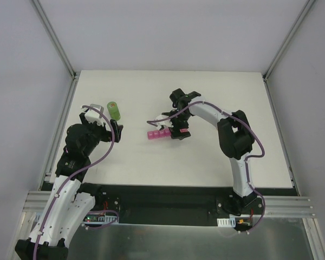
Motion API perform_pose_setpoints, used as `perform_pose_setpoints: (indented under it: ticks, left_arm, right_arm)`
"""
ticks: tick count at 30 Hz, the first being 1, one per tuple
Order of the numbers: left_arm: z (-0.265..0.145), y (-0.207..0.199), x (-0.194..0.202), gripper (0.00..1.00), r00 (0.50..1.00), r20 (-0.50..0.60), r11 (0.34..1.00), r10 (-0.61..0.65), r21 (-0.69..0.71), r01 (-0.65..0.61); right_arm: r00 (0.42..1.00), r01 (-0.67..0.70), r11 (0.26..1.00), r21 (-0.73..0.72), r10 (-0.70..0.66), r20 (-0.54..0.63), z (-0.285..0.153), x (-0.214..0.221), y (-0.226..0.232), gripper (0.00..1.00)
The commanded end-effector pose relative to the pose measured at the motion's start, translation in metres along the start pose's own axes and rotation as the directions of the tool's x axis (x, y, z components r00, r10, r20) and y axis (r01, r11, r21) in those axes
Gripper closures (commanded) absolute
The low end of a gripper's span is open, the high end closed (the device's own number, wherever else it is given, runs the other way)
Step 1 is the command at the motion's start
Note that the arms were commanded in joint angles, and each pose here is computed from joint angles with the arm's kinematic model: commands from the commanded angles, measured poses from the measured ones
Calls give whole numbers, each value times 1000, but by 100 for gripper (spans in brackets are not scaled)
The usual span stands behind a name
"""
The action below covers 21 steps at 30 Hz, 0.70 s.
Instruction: Sort the pills into containers
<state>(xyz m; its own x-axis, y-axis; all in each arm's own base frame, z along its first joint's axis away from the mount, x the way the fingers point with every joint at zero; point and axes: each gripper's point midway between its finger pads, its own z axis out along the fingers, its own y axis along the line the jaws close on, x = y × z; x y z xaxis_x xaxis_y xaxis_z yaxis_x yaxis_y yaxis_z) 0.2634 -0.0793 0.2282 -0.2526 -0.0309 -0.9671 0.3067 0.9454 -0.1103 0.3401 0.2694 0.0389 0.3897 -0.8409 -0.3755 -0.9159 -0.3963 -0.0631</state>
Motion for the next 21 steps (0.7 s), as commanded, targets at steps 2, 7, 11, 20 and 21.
perform_pose_setpoints:
  ticks: [2,7,11,20,21]
  left_arm:
    - [-3,-7,-17,1,999,36,999,25,28,-26]
    - [-4,-7,-17,1,999,38,999,26,28,-28]
    - [-3,-7,-17,1,999,36,999,27,31,-29]
    - [-4,-8,-17,1,999,39,999,33,37,-34]
    - [-4,-9,-17,1,999,39,999,33,42,-34]
  right_arm:
    - [999,22,1000,-13,-22,-24,4,3,1,7]
    - [1000,14,999,-34,-15,-20,7,3,7,13]
    - [999,29,997,-70,-30,-20,9,3,17,18]
    - [999,15,997,-80,-18,-40,11,6,25,32]
    - [999,13,997,-80,-16,-43,11,6,25,35]
